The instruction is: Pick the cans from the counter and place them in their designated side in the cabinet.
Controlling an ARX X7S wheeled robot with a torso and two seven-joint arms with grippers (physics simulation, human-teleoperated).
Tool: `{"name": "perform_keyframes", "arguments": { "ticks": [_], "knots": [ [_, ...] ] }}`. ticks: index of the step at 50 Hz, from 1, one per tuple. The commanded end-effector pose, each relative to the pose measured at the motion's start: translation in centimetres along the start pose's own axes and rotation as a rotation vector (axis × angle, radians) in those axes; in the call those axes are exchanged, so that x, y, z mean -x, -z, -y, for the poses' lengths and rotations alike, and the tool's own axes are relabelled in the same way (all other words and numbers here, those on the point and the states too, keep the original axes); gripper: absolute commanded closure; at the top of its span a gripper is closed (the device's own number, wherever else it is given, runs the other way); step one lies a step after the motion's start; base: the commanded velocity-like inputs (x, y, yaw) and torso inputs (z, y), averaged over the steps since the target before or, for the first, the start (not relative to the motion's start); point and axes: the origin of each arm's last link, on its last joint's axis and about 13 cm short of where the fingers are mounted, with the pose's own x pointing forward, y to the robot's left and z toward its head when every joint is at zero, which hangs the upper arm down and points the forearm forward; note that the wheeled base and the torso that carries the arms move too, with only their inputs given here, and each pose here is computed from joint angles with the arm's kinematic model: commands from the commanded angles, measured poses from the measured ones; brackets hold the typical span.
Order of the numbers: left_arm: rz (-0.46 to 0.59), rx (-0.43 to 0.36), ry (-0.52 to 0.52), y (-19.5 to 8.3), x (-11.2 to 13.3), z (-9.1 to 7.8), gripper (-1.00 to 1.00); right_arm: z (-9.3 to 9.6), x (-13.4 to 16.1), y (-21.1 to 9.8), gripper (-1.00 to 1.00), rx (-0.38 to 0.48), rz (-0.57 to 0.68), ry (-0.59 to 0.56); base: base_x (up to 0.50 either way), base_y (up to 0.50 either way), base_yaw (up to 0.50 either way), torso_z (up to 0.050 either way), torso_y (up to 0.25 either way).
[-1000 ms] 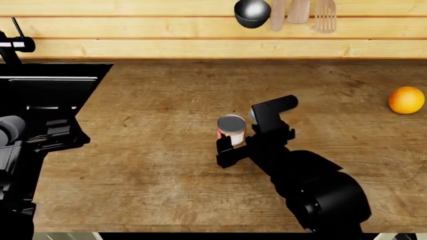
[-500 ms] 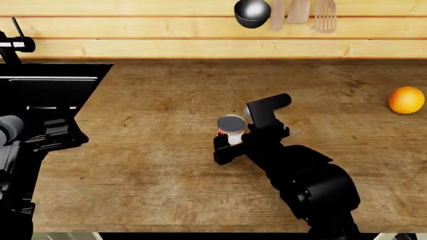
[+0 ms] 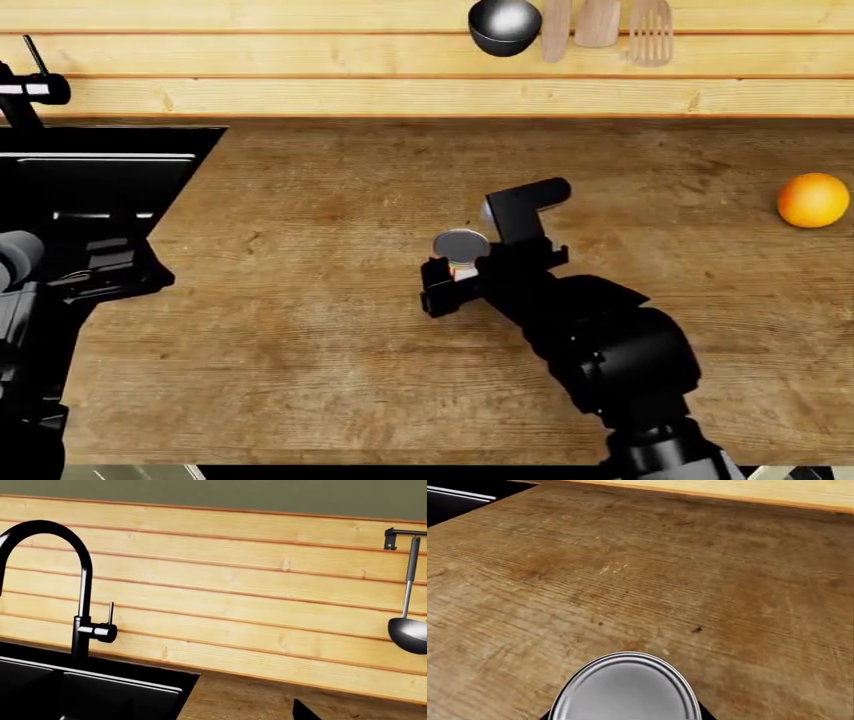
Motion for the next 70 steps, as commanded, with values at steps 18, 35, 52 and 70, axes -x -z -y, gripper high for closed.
{"name": "perform_keyframes", "arguments": {
  "ticks": [18, 35, 52, 70],
  "knots": [
    [0.023, -0.029, 0.067, -1.2, -0.6, 1.2, -1.0, 2.3, 17.5, -10.0, 1.0, 0.037, 0.356, 0.259, 0.0, 0.0, 0.0, 0.0, 0.0],
    [0.025, -0.045, 0.076, -1.7, -0.5, 1.4, -1.0, 1.5, 20.5, -13.2, 1.0, 0.075, 0.459, 0.248, -0.04, -0.24, 0.0, 0.0, 0.0],
    [0.032, -0.046, 0.055, -1.7, -0.9, 1.0, -1.0, 1.7, 19.7, -14.2, 1.0, 0.076, 0.484, 0.246, -0.06, -0.5, 0.0, 0.0, 0.0],
    [0.046, -0.124, 0.026, -2.3, -3.3, 0.3, -1.0, 2.2, 19.1, -19.2, 1.0, 0.095, 0.529, 0.253, -0.01, -0.35, 0.0, 0.0, 0.0]
  ]
}}
